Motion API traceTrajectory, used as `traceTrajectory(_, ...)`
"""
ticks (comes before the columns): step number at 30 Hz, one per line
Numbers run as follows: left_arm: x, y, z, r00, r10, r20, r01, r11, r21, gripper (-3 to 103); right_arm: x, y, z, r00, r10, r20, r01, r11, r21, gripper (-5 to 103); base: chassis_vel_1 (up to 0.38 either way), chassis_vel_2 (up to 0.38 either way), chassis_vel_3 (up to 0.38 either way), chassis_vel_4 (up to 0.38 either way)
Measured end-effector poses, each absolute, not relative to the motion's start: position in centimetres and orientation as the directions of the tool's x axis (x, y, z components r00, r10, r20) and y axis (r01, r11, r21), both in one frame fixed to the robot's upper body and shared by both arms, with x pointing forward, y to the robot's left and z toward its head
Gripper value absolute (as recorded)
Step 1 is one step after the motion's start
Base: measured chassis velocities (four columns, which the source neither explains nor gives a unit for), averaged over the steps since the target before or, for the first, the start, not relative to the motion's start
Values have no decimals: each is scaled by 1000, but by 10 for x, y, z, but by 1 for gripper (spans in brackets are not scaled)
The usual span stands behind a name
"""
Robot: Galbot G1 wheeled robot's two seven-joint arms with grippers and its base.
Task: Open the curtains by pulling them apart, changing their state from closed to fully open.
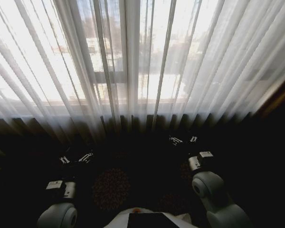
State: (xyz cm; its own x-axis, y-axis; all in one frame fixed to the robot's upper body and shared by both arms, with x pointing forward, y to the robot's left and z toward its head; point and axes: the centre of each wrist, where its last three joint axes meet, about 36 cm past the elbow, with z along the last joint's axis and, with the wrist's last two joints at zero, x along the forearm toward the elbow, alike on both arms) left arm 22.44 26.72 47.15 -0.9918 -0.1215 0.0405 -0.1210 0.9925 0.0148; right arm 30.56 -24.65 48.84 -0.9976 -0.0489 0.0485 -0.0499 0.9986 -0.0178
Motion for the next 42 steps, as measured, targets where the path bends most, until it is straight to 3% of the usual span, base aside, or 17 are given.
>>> traceTrajectory(12,224,269,471,-992,-123,37,-123,992,20,100,305,-244,486,-997,-55,54,-56,998,-13,100,-144,199,146,-203)
traceTrajectory(35,223,270,461,-990,-141,16,-141,990,19,100,303,-238,477,-997,-57,50,-59,998,-39,100,-294,365,304,-368)
traceTrajectory(42,222,270,457,-989,-148,11,-148,989,16,100,303,-236,476,-996,-68,55,-69,997,-17,100,-191,180,184,-179)
